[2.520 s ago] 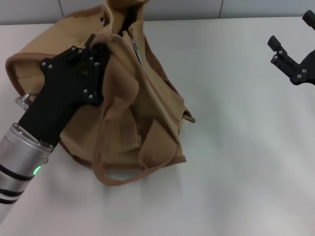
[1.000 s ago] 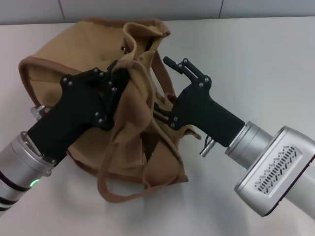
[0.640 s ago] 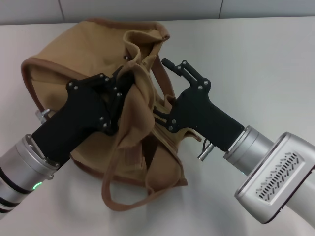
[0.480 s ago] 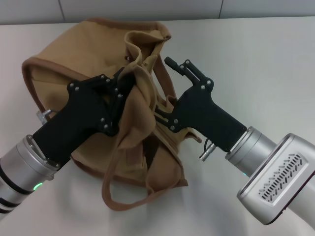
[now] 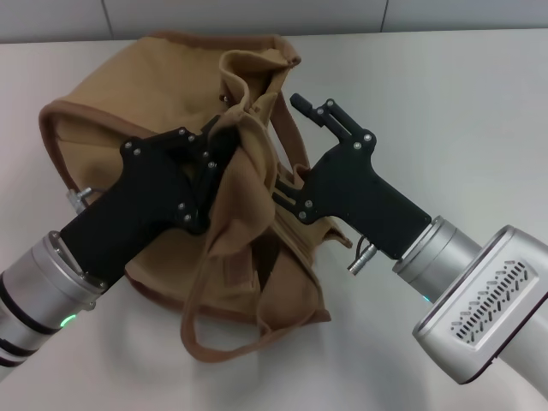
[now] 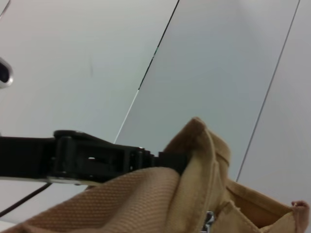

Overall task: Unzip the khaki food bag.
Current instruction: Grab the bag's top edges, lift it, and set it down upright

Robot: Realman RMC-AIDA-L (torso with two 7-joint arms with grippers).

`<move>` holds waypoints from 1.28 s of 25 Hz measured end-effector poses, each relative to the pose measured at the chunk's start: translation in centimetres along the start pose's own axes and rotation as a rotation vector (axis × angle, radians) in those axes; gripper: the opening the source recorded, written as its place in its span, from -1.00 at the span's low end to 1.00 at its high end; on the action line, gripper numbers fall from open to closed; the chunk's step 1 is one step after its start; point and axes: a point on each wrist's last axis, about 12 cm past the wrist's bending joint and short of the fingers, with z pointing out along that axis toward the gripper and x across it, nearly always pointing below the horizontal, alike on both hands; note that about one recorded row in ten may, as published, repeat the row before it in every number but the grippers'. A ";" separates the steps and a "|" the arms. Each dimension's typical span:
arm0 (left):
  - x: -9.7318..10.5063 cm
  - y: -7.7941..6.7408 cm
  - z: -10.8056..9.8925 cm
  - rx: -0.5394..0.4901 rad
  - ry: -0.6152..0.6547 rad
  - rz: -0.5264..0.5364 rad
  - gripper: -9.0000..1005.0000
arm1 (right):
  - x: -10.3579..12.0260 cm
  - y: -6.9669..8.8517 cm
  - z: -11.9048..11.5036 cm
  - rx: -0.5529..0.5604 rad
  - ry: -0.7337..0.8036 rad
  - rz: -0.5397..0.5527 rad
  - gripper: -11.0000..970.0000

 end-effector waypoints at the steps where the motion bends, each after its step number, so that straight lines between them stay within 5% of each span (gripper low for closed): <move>1: 0.0 0.0 0.1 0.001 0.003 0.001 -0.85 | 0.0 0.0 0.0 -0.003 0.000 -0.002 0.50; 9: 0.1 0.3 0.6 0.007 0.013 0.005 -0.84 | 0.1 0.0 0.1 -0.013 0.001 -0.014 0.32; 25: 0.0 0.6 1.2 0.016 0.007 0.003 -0.84 | 0.2 -0.4 0.1 -0.005 0.008 -0.024 -0.98; 32: -0.3 0.8 1.0 -0.013 -0.017 0.007 -0.84 | 0.6 -0.4 -0.7 0.015 0.032 -0.014 -0.94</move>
